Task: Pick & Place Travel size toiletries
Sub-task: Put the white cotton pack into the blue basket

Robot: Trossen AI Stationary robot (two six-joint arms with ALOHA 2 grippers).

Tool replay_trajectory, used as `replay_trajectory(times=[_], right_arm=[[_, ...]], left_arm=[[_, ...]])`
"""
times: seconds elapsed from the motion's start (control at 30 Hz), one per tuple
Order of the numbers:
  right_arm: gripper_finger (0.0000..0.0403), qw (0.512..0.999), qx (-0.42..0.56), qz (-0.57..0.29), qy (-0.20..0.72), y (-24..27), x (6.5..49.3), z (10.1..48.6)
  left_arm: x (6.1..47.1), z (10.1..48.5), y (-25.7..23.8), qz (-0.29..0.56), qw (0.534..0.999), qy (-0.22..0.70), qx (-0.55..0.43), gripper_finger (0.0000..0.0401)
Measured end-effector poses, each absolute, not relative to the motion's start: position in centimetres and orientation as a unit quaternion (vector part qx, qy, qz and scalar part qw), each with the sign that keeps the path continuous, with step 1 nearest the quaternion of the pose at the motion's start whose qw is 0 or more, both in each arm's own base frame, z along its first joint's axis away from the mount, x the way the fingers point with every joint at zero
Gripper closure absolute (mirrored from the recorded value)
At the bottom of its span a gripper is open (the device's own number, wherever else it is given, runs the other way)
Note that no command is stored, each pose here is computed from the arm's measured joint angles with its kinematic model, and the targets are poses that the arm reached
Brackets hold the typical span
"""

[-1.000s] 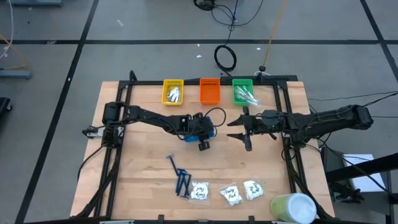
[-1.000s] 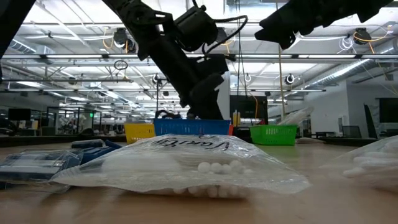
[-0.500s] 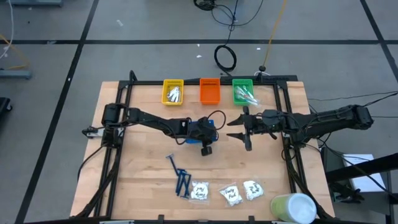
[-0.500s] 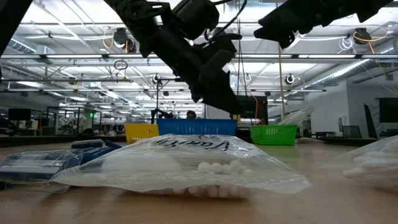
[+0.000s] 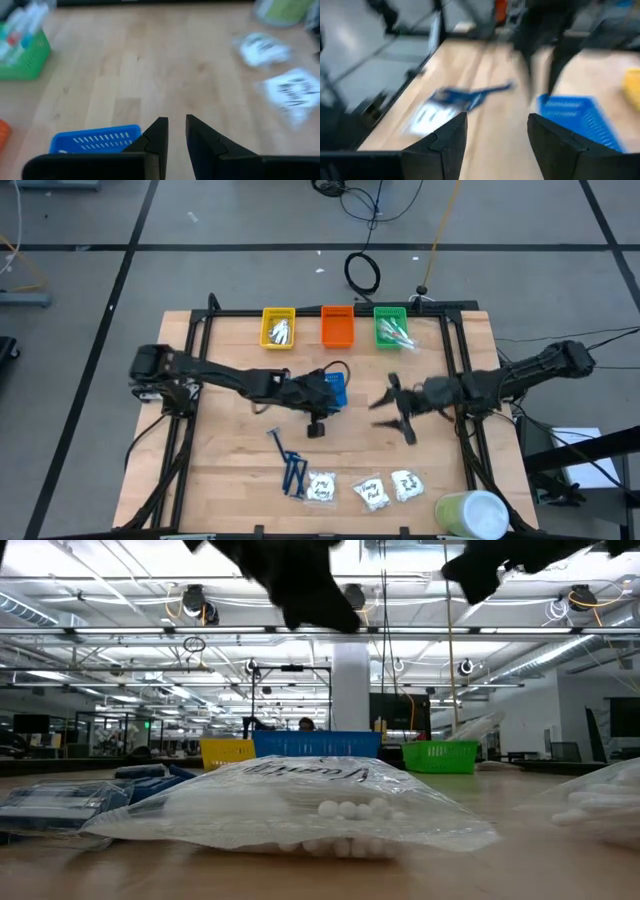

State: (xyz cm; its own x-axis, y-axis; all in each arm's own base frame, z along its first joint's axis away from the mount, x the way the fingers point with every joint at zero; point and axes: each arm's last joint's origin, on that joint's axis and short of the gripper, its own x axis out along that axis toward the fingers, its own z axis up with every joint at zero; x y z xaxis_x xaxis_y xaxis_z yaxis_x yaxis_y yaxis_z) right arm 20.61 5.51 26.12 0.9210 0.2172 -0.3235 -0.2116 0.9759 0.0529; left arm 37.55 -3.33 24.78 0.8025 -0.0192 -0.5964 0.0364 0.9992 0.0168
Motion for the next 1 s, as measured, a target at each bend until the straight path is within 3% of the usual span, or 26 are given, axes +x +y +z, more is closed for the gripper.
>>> replay_trajectory(times=[0.17,0.33,0.5,0.67,0.87,1.0], right_arm=[[0.0207,0.951,0.008,0.123,0.285,10.6,19.8,25.6],[0.0207,0.910,0.031,0.147,0.387,15.7,19.4,23.7],[0.0206,0.863,0.054,0.112,0.489,17.9,18.4,20.5],[0.0180,0.844,0.070,0.072,0.527,18.4,18.5,18.7],[0.0127,0.816,0.052,0.088,0.569,18.9,18.8,16.5],[0.0125,0.808,0.041,0.101,0.579,18.9,18.7,15.2]], left_arm=[[35.3,27.8,-3.5,0.026,0.959,0.281,0.037,0.0336],[34.4,27.5,-2.7,0.090,0.956,0.279,0.034,0.0336],[34.5,26.7,-1.9,0.120,0.951,0.286,0.003,0.0336],[34.5,26.8,-1.6,0.131,0.951,0.280,-0.021,0.0336],[34.5,26.7,-2.1,0.123,0.951,0.282,-0.031,0.0336],[34.4,26.7,-2.7,0.113,0.952,0.284,-0.028,0.0336]])
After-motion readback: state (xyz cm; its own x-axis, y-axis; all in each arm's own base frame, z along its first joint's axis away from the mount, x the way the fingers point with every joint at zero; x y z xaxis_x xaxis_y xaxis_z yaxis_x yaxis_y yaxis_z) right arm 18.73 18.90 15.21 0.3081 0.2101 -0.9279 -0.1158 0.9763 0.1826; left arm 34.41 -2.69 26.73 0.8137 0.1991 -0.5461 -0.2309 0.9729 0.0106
